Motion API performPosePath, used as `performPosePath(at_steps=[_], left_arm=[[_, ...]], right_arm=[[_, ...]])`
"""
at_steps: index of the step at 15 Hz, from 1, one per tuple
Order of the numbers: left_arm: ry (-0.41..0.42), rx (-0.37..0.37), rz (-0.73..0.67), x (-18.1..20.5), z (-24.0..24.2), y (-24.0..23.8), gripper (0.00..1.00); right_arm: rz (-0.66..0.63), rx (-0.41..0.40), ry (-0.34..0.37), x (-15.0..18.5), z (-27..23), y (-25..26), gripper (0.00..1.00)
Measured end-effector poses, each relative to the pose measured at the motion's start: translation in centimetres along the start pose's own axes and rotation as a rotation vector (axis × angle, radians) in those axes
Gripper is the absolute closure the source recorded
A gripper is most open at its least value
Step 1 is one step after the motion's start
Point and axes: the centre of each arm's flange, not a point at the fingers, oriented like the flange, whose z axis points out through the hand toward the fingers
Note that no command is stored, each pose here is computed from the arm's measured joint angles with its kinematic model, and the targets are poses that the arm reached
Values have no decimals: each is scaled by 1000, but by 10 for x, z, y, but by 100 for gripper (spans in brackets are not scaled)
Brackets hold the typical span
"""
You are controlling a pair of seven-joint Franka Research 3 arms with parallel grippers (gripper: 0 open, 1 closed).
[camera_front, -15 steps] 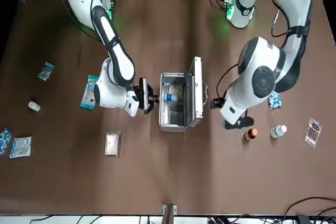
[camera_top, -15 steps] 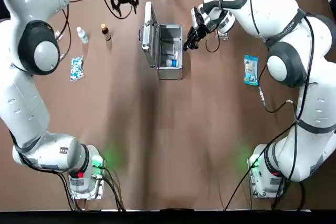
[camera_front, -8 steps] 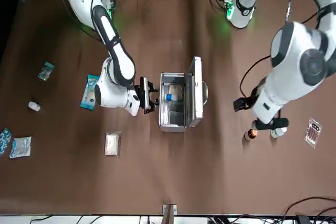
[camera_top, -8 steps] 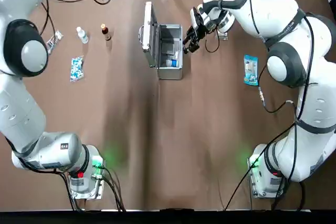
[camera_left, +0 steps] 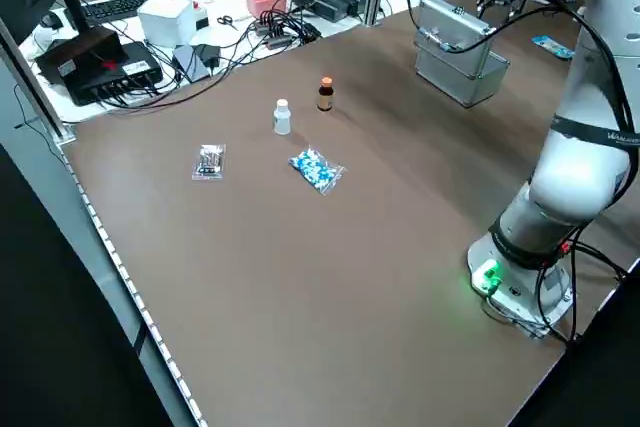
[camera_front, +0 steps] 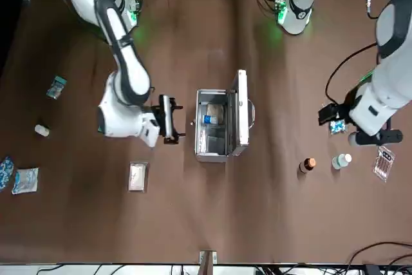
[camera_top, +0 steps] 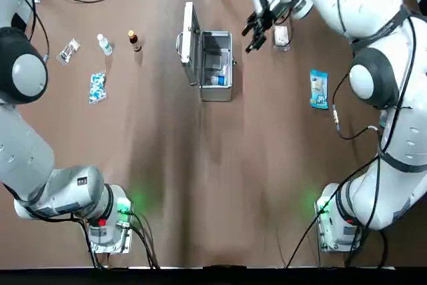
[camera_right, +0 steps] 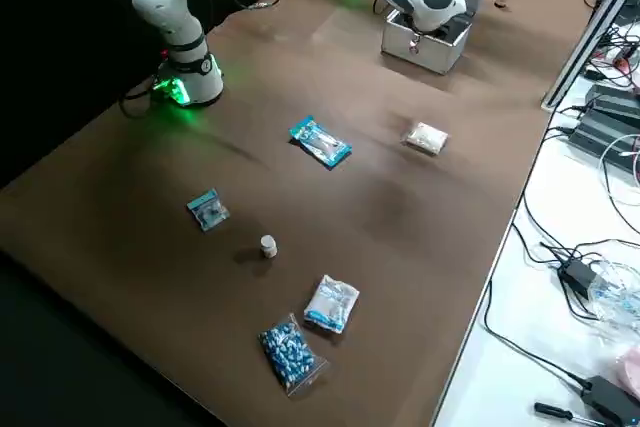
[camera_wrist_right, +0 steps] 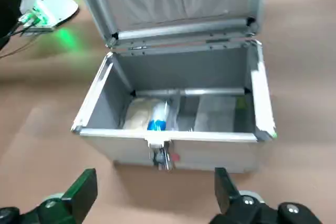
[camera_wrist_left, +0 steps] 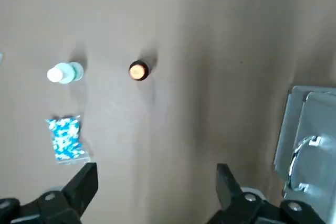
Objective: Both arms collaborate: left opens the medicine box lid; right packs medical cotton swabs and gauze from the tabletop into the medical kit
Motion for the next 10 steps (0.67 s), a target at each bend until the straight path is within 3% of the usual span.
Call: performPosePath(at_steps=[3, 7, 9, 10], left_arm=[[3, 5, -7, -5, -20, -15, 0], [51, 40, -6, -22, -61, -40, 0], [59, 43, 1, -34, -79, -48, 0], [74, 37, 1, -42, -91, -51, 0]], right_arm=[[56, 22, -16, -12, -68, 11, 1], [192, 20, -27, 2, -133, 14, 1], [246, -10, -73, 6, -160, 14, 1], [303, -31, -132, 9, -185, 12, 1]])
